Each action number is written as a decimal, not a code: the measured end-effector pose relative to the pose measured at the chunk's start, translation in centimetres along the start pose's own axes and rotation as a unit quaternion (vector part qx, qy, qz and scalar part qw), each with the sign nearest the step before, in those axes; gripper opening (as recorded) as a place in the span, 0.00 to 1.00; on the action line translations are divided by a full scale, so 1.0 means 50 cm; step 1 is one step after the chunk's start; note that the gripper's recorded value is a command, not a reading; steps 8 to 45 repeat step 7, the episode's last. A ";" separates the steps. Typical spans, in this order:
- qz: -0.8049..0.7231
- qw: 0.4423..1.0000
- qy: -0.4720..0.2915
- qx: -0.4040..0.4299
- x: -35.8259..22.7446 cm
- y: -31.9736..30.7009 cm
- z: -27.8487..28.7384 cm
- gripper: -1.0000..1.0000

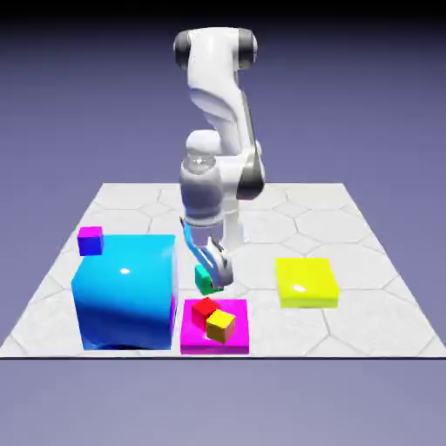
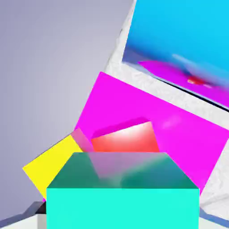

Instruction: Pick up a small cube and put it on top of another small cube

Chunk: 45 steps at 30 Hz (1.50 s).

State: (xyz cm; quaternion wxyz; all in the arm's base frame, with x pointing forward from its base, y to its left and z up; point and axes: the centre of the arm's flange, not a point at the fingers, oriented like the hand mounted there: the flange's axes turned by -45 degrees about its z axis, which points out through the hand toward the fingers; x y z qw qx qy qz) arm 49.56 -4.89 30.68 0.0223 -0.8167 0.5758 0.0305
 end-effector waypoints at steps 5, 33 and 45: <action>0.002 1.000 0.000 0.000 0.006 0.002 0.140 1.00; 0.002 1.000 0.000 -0.001 0.006 0.002 0.140 1.00; 0.002 1.000 0.000 -0.001 0.006 0.002 0.140 1.00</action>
